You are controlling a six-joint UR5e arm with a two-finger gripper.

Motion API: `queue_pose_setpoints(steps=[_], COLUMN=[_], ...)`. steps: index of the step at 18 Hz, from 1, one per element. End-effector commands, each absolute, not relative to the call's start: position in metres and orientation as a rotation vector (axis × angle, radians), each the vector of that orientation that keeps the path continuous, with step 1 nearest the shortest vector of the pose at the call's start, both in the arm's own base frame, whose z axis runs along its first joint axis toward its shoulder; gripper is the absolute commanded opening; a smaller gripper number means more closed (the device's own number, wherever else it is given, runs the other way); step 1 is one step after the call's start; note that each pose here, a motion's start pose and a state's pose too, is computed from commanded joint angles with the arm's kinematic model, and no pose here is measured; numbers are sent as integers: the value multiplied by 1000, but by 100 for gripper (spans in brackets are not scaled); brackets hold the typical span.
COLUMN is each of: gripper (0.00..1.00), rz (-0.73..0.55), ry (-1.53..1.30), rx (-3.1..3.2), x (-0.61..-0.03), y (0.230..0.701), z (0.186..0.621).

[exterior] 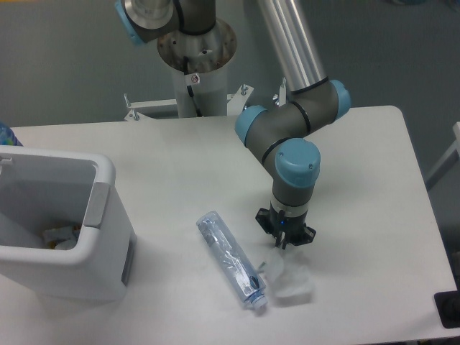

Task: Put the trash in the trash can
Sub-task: 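Close the gripper on the clear plastic bag, then lift the bag and carry it over the white trash bin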

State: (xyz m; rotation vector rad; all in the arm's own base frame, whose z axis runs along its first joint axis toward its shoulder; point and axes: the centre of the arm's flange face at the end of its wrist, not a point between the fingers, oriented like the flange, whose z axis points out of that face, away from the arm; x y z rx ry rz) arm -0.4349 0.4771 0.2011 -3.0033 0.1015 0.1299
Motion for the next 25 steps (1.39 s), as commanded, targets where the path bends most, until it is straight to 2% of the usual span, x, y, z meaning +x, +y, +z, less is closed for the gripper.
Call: queue_pose_setpoints(steps=[5,8,13,21,25], gripper=[0,0,0,0,0], rz=[179,255,267,285,290], ry=[99,95,80,59,127], rx=[-2969,-2926,-2840,-2600,-2535], x=[-436,-435,-429,-377,-338], y=[474,472,462,470,485], z=[229,270,321,428,460])
